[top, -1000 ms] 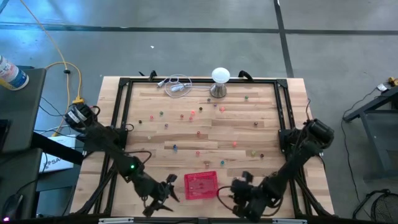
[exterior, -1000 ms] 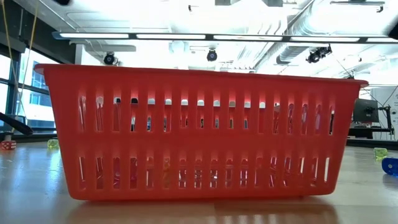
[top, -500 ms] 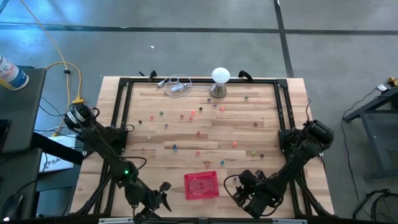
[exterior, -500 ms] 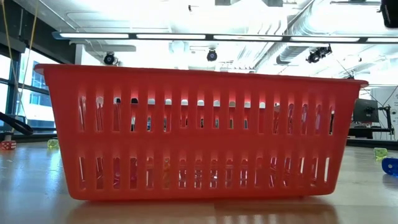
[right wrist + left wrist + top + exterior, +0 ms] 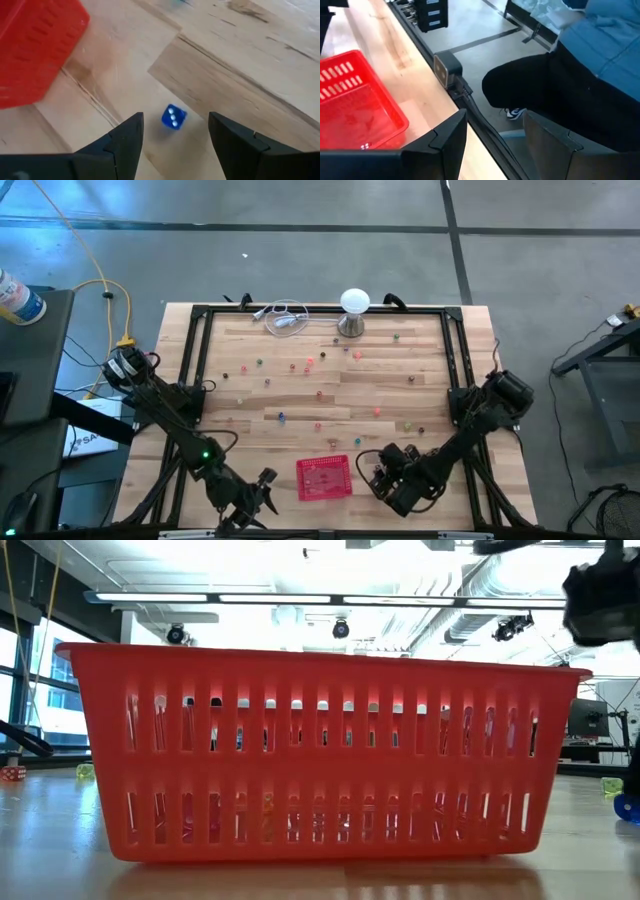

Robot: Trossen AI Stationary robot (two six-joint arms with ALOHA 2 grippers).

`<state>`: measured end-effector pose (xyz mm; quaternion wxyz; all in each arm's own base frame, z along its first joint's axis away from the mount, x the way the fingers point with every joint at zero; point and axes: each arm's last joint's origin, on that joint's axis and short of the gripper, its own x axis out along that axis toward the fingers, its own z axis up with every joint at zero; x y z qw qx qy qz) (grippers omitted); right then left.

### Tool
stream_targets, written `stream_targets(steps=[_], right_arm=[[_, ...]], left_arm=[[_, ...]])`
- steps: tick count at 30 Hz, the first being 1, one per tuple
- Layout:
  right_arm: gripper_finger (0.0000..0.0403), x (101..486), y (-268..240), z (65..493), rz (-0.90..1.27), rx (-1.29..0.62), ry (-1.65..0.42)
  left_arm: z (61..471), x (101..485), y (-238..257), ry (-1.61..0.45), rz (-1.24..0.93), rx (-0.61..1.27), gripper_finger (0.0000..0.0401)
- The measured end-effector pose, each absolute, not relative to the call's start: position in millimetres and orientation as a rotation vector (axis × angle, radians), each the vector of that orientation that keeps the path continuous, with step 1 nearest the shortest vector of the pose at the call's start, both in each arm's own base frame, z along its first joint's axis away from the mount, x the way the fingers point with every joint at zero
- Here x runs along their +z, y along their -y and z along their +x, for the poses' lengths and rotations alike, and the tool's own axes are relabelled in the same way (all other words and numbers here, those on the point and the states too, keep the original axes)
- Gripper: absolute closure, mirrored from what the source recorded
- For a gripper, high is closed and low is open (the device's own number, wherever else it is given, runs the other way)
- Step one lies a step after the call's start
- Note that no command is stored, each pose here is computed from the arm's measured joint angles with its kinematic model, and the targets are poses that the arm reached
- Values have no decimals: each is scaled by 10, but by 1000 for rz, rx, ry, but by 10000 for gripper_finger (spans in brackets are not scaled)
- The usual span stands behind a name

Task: Pick & Place Dice
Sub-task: Put the dark blue dice into the red bin

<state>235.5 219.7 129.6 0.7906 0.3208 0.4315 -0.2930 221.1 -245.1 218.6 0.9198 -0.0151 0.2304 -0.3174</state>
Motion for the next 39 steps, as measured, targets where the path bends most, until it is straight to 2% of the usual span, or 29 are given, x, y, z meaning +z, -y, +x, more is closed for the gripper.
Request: stream_targets(steps=[21,39], right_arm=[[196,1227,-2064,2392,606,-617,-949],[369,1215,-2030,2408,582,-594,-1016]], left_arm=[[2203,2188,2461,-491,-91,-642,212],[2198,2187,2466,-492,-92,-644,212]])
